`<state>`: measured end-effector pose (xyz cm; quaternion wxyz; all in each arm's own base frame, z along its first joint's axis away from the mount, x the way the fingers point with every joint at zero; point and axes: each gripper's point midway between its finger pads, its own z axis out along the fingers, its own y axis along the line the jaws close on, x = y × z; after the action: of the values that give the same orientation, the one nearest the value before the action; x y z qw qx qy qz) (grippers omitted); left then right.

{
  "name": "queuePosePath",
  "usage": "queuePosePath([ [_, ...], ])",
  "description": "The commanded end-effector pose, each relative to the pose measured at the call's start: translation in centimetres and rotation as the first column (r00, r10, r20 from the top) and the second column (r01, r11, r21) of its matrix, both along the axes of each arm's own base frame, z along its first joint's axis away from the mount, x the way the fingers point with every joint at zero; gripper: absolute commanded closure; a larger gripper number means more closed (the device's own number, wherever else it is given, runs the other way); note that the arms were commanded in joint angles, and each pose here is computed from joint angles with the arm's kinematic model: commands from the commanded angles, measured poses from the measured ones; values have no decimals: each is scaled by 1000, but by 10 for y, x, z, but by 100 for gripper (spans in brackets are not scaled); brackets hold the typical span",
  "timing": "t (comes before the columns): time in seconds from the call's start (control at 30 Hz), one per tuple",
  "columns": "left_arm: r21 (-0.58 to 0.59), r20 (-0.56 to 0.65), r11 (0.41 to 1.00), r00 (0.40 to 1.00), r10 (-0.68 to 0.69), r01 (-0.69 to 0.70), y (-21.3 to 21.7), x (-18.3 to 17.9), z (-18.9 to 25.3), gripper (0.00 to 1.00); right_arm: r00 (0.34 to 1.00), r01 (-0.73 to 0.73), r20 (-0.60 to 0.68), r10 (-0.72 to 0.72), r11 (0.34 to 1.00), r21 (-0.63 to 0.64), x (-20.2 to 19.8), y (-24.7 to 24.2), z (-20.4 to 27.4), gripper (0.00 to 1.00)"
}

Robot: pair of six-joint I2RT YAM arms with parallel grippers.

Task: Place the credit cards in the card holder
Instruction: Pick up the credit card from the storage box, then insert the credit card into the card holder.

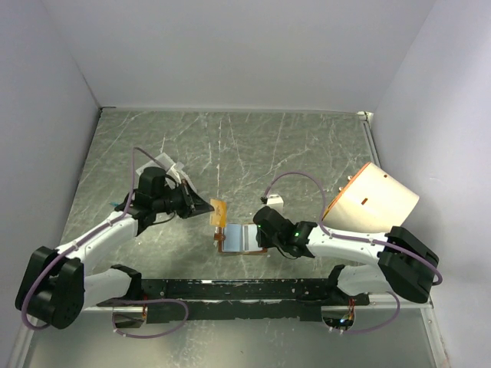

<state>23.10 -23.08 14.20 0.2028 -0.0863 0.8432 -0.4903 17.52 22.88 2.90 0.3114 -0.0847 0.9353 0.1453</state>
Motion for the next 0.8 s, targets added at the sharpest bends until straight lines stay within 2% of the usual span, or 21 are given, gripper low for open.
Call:
queuePosePath([
  [0.0,-37,-45,999,999,-28,26,-14,-10,-7,93,1000,13,6,-13,1000,13,1,2,-1,77],
  [0.23,-54,-112,998,994,9,-15,-24,-16,-24,93,1000,25,6,-25,1000,17,1,0,-1,77],
  [0.47,-12,-133,999,990,-41,40,-46,-26,-46,93,1000,26,6,-26,999,21,0,0,-1,77],
  [0.67,-51,-132,995,987,-96,90,-59,-35,-62,93,1000,23,9,-24,999,26,0,0,0,77],
  [0.77,-25,-131,992,984,-124,122,-62,-37,-72,93,1000,23,10,-23,999,23,0,0,1,77],
])
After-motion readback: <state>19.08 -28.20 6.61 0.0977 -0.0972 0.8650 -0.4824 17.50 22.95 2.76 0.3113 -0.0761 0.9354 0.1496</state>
